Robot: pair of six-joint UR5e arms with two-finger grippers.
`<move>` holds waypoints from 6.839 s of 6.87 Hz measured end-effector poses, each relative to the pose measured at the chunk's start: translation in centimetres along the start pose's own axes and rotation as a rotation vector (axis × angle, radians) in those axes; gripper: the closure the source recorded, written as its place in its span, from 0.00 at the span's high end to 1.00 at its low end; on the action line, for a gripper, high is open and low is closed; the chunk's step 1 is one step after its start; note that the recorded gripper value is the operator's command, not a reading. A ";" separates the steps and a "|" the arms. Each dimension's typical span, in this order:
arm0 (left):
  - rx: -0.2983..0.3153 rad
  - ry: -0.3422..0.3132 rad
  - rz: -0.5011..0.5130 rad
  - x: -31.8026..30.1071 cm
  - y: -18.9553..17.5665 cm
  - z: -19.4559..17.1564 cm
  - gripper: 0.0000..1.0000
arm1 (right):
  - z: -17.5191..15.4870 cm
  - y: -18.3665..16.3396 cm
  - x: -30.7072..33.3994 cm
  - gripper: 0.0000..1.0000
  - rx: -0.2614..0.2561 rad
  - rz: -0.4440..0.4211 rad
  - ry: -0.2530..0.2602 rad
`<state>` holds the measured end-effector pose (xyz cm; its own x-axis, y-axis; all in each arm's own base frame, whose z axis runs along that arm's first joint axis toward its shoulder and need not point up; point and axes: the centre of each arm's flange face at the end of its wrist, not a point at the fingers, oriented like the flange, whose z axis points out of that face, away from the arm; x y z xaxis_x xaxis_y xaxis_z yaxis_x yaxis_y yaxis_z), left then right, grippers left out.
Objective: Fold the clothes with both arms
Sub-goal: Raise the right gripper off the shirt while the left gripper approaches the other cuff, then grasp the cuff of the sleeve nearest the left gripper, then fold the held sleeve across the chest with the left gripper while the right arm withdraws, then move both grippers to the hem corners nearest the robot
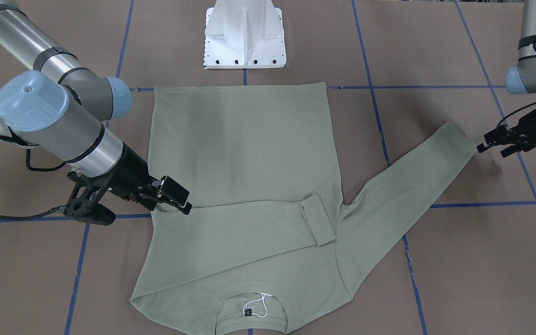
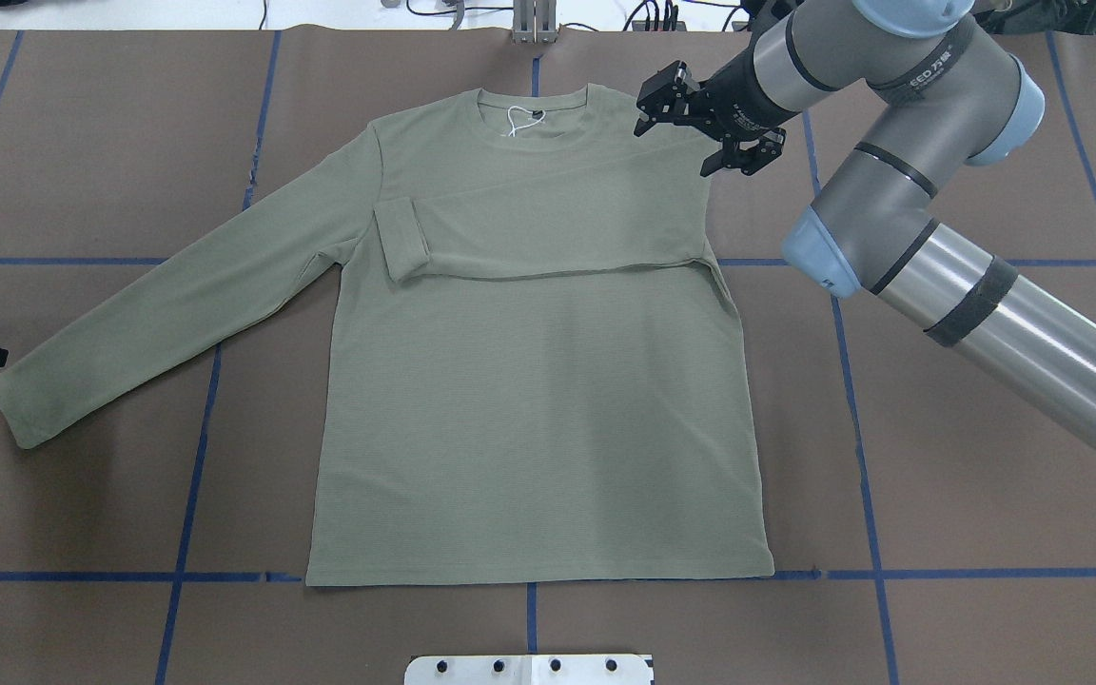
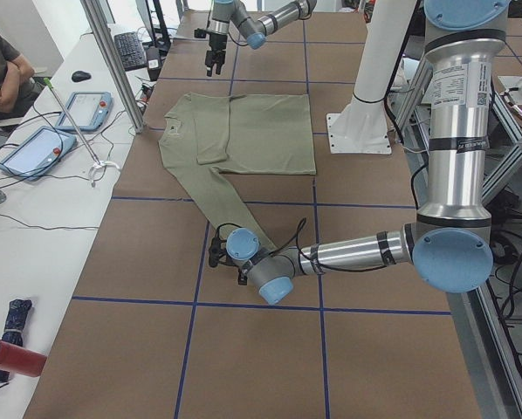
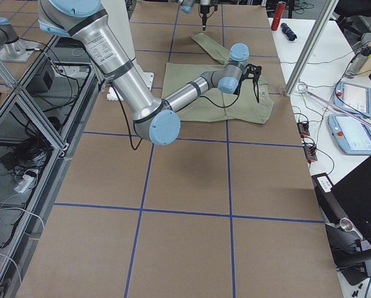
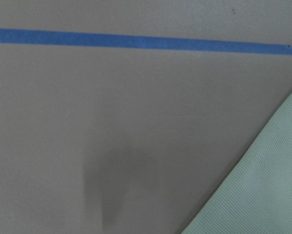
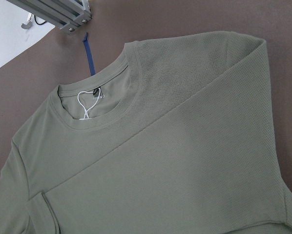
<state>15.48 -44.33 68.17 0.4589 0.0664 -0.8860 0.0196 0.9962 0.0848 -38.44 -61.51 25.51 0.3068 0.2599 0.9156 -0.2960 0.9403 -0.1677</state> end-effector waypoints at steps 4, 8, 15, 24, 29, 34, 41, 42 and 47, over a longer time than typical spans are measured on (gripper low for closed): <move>-0.016 -0.020 0.013 0.9 1.6 1.4 0.91 | 0.8 0.3 0.9 0.99 0.015 -0.001 0.015; -0.002 -0.041 0.021 1.1 1.3 1.9 0.89 | 1.7 1.0 0.9 0.99 0.027 -0.007 0.022; -0.024 -0.043 0.025 1.2 1.9 2.7 0.00 | 2.1 1.5 0.8 0.99 0.024 -0.009 0.023; 0.015 0.239 0.002 23.0 -5.5 -1.3 0.00 | -2.7 -1.5 8.6 1.00 0.061 -0.077 0.053; 0.176 0.416 -0.363 66.5 -19.2 3.2 0.00 | -11.4 -7.4 28.3 1.00 0.080 -0.215 0.197; 0.293 0.431 -0.400 78.6 -13.8 13.4 0.68 | -12.8 -7.8 32.9 1.00 0.081 -0.250 0.240; 0.241 0.459 -0.369 75.5 -7.3 10.8 0.79 | -8.5 -0.1 25.1 1.00 0.036 -0.053 0.159; 0.219 0.451 -0.356 71.1 -4.9 8.5 0.78 | -5.8 4.7 21.6 1.00 0.044 -0.015 0.144; 0.177 0.366 -0.265 54.3 2.1 3.1 0.80 | 1.7 36.7 18.1 0.98 0.165 0.110 0.174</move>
<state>43.16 -38.83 21.69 0.0755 -0.1408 -0.9872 0.2587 0.9588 -0.1170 -45.27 -22.70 36.54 0.4112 0.4062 0.8161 -0.4759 0.8592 -0.1879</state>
